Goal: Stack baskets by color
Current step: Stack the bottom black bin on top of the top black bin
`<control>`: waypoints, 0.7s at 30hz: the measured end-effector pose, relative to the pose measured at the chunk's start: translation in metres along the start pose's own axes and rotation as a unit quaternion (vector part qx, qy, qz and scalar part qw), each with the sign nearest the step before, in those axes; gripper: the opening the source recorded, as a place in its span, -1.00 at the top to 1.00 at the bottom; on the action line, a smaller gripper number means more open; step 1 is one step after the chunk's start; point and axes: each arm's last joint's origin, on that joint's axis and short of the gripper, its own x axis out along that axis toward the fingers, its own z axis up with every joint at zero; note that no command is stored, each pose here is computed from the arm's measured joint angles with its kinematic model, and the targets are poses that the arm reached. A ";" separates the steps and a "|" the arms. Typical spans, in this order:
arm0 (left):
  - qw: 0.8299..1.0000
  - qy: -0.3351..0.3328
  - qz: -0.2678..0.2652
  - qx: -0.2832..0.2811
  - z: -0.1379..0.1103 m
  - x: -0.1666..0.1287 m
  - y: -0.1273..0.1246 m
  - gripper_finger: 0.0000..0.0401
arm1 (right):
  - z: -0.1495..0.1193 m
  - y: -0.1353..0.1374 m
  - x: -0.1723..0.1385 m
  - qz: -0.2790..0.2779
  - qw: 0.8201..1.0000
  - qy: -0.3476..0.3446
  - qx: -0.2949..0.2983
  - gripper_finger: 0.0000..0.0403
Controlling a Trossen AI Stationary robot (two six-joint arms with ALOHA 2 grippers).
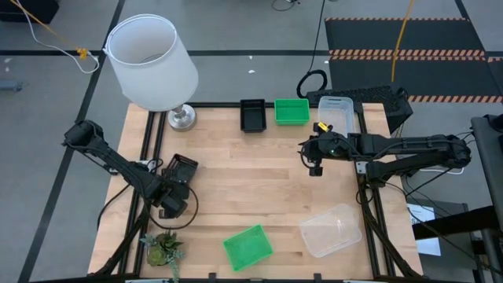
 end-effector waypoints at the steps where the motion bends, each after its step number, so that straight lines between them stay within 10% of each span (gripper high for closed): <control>1: 1.000 0.004 0.004 0.000 0.000 0.002 0.000 0.56 | 0.000 0.000 0.000 0.000 1.000 0.000 0.000 0.45; 21: 0.999 0.014 0.035 0.008 0.035 0.006 0.004 0.97 | 0.001 0.000 0.000 -0.002 1.000 -0.007 -0.002 0.45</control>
